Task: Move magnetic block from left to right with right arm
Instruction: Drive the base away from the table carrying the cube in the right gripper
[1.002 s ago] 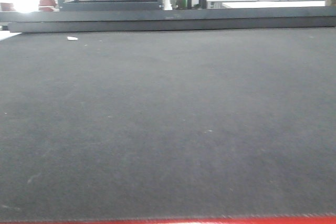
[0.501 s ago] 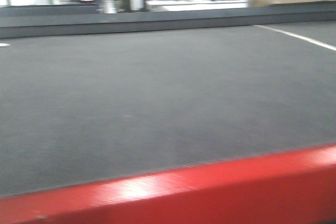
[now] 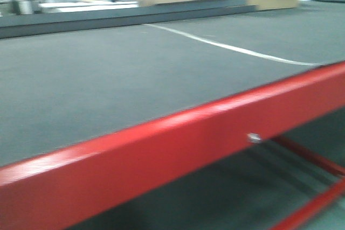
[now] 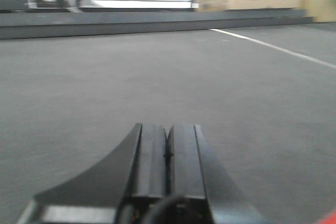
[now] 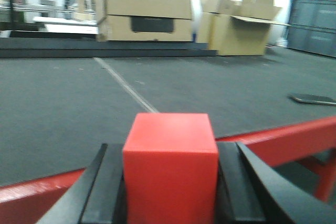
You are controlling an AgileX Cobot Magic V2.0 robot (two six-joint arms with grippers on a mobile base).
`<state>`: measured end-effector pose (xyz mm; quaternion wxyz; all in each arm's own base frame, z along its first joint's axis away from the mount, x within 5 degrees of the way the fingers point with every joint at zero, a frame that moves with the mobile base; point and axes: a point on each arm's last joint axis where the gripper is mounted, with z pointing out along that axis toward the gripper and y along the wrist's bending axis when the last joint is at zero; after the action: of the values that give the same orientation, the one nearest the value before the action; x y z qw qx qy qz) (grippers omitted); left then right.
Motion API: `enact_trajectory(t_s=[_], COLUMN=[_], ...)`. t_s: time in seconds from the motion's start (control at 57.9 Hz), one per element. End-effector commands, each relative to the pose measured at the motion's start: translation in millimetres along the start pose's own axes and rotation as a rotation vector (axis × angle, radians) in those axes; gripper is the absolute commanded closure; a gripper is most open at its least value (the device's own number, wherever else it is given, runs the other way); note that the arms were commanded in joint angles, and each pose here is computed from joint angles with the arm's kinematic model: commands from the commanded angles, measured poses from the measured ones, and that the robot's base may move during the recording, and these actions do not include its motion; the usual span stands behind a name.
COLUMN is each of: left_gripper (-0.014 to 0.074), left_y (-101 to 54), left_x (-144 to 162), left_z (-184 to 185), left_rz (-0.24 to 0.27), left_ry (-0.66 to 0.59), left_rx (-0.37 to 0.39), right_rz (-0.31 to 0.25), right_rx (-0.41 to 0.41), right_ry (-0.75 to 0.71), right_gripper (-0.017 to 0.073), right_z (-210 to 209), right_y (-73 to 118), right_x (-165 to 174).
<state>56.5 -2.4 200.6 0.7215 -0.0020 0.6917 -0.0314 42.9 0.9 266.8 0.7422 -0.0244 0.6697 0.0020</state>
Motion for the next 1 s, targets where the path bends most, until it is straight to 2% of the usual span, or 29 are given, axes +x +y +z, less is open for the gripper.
enact_trajectory(t_s=[0.0, 0.985], left_gripper=[0.072, 0.072], left_y=[0.0, 0.0], left_x=[-5.0, -5.0], left_z=[-0.7, -0.7], left_rz=[-0.01, -0.01], left_ry=[-0.083, -0.083], left_rx=[0.003, 0.003], right_rz=[-0.019, -0.019], right_rx=[0.006, 0.006], right_ry=[-0.109, -0.109], right_gripper=[0.0295, 0.0295], right_z=[-0.8, -0.8], right_y=[-0.3, -0.3], right_x=[-17.3, -17.3])
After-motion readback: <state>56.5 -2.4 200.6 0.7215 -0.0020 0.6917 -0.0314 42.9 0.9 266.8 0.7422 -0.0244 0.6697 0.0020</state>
